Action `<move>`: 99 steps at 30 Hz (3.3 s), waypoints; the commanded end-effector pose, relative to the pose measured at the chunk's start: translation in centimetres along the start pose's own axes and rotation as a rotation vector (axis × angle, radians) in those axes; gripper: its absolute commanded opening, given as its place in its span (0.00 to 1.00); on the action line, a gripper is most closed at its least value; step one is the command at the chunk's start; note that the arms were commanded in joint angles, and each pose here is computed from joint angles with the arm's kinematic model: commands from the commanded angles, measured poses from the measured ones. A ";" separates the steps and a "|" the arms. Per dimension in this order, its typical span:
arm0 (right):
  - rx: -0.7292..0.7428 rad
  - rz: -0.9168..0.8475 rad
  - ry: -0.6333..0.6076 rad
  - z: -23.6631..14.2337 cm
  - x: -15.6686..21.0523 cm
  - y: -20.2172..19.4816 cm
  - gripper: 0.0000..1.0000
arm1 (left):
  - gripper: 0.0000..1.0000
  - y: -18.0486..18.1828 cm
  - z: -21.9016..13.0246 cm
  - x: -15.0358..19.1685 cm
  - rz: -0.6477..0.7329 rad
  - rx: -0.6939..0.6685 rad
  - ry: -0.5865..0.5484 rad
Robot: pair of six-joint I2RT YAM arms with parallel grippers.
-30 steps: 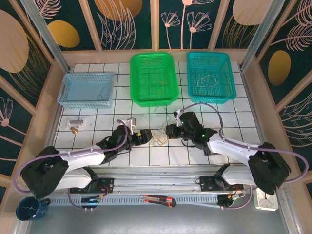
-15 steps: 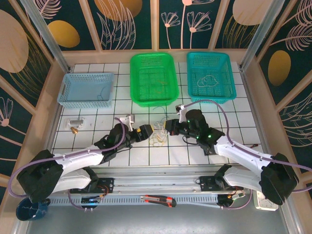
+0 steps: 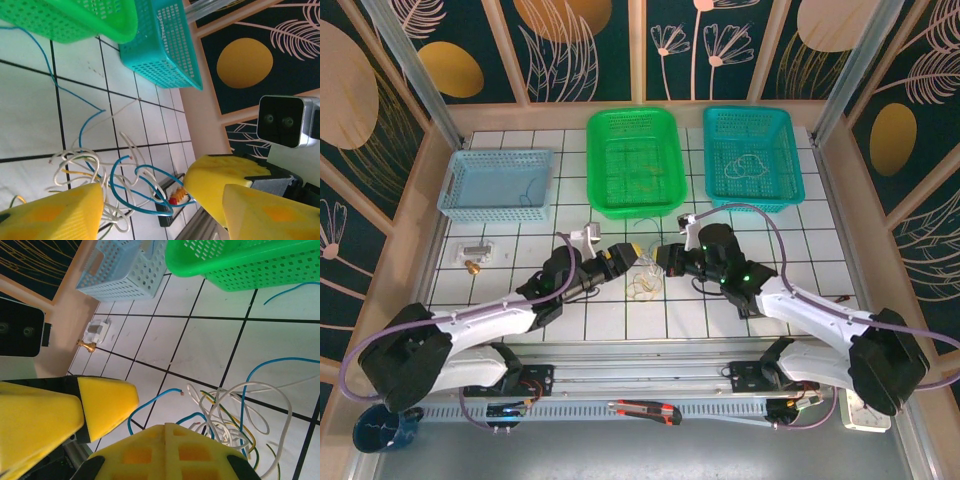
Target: Untangle the cables
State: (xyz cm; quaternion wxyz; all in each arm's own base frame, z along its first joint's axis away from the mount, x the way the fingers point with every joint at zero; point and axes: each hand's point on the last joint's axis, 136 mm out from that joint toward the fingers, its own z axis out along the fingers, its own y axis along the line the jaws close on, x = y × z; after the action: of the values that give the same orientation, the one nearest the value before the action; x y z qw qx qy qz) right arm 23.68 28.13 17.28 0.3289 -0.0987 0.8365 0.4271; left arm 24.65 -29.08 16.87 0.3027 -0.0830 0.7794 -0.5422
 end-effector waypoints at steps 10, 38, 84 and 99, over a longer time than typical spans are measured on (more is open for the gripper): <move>-0.031 -0.006 -0.014 0.4 -0.3 0.6 0.00 | 0.61 -1.2 0.9 0.5 -0.047 0.066 0.031; 0.116 0.047 -0.023 1.3 2.4 -4.8 0.00 | 0.00 -4.0 1.3 -1.7 0.082 0.063 -0.017; -0.085 -0.139 -0.151 -1.6 -2.3 2.2 0.50 | 0.00 -7.2 0.5 -3.1 0.185 0.077 -0.037; -0.089 -0.146 -0.124 -0.5 -2.8 2.5 0.00 | 0.00 -4.2 0.6 -3.0 0.176 0.004 -0.069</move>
State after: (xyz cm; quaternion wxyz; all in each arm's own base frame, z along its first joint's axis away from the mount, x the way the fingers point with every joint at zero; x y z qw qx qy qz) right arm 24.07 28.49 18.10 0.3807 -0.1356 0.8067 0.4312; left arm 26.32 -30.34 23.39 0.3680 -0.0228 0.7629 -0.5311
